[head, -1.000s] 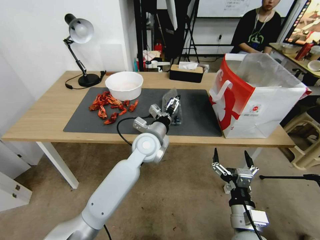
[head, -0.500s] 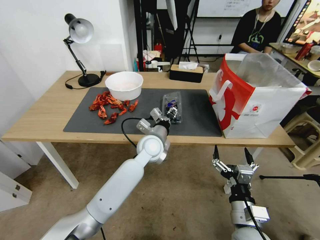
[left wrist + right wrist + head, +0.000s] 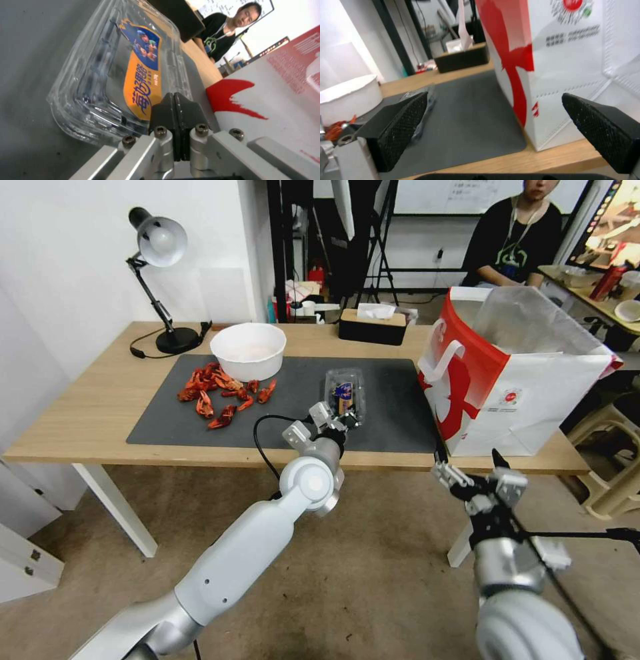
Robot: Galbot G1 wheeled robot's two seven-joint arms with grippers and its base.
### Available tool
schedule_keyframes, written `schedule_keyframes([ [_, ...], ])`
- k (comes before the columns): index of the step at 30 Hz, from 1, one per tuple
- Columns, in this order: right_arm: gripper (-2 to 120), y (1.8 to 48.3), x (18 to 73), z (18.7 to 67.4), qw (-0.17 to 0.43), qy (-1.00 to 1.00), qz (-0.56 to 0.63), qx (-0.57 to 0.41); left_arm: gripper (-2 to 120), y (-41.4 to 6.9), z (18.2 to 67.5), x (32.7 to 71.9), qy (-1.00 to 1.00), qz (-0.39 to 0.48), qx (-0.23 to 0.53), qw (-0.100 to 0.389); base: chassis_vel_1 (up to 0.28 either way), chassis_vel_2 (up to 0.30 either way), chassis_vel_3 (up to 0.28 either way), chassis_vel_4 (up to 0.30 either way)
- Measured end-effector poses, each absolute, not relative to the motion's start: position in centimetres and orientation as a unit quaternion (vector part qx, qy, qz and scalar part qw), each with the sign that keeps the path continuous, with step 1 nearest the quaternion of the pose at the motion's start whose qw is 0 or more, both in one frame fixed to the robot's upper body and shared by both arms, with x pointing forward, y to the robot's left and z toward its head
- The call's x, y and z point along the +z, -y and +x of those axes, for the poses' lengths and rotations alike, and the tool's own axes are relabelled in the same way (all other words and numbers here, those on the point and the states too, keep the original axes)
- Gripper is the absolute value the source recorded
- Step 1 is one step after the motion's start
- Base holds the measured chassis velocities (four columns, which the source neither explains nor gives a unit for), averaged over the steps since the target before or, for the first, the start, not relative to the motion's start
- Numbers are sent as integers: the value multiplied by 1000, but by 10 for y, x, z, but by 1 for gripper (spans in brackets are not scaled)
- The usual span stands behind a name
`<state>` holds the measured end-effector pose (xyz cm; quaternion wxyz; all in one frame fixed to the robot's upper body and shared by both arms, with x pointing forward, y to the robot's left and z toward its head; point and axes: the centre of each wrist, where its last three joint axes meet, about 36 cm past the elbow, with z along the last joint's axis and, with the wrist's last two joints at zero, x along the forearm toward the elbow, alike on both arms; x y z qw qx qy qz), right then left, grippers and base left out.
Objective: Close the takeout container lid, then place the container into the takeout bag.
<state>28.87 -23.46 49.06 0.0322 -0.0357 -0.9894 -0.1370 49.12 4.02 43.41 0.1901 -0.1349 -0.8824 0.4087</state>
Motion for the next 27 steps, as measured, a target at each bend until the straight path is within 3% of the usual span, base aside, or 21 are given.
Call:
schedule_keyframes([
  [10, 100, 253, 517, 331, 109, 968, 16, -226, 0, -39, 492, 434, 888, -135, 397, 189, 0, 0, 0, 0],
  [16, 100, 260, 521, 387, 144, 950, 51, -274, 0, -37, 493, 432, 890, -135, 392, 190, 0, 0, 0, 0],
  [27, 100, 234, 513, 458, 186, 930, 92, -304, 0, -36, 495, 431, 893, -133, 386, 188, 0, 0, 0, 0],
])
